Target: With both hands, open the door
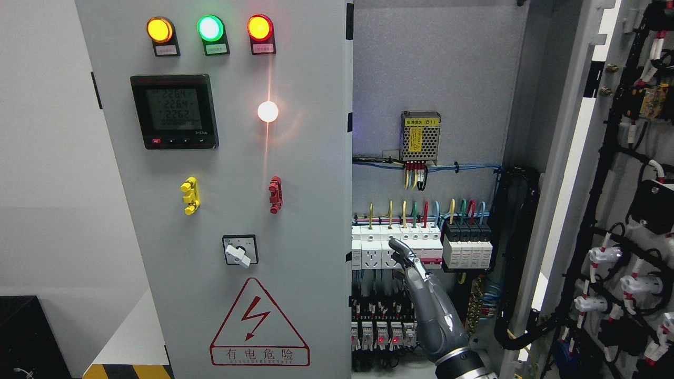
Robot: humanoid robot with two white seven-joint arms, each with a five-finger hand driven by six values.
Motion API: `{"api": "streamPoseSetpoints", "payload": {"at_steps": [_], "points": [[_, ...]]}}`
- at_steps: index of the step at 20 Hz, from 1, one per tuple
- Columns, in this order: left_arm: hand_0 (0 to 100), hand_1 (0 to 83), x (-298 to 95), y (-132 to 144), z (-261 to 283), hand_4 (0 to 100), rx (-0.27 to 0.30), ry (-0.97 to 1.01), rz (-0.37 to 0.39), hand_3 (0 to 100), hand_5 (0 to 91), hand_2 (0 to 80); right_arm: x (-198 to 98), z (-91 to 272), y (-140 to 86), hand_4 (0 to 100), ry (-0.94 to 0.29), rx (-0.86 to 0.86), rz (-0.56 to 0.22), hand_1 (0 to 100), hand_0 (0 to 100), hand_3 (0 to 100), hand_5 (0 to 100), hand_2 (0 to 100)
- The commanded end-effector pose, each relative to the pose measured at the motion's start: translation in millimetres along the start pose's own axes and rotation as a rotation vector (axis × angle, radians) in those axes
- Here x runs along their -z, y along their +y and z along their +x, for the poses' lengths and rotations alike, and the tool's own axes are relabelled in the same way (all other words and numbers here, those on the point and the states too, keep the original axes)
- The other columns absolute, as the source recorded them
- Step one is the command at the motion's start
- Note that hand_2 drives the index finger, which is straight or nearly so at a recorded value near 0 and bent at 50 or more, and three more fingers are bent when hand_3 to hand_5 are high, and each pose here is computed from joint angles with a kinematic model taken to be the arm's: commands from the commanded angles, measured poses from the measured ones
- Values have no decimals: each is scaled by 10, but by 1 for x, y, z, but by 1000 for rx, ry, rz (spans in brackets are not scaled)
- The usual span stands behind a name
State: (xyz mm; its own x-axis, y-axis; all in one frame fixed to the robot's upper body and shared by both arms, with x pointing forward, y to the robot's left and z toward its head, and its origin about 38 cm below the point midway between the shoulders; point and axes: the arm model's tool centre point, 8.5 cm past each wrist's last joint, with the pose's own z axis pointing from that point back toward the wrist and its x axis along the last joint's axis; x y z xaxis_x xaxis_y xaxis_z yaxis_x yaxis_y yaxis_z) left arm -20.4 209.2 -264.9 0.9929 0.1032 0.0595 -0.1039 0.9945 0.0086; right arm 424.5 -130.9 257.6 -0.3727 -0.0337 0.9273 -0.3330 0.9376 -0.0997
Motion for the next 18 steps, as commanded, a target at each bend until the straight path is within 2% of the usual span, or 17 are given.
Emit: {"api": "streamPoseSetpoints", "payload": {"at_steps": [1, 9, 18], "points": [[0, 0, 0, -4, 0, 0, 0, -2, -7, 0, 0, 0, 21, -9, 0, 0, 49, 7, 5, 0, 190, 0, 0, 0], [0, 0, 0, -4, 0, 0, -2, -1, -6, 0, 0, 0, 36, -8, -4, 0, 53, -3, 10, 0, 191, 0, 0, 0], [0, 0, 0, -4, 0, 0, -2, -1, -6, 0, 0, 0, 45, 3, 7, 0, 26, -13, 56, 0, 191, 0, 0, 0]]}}
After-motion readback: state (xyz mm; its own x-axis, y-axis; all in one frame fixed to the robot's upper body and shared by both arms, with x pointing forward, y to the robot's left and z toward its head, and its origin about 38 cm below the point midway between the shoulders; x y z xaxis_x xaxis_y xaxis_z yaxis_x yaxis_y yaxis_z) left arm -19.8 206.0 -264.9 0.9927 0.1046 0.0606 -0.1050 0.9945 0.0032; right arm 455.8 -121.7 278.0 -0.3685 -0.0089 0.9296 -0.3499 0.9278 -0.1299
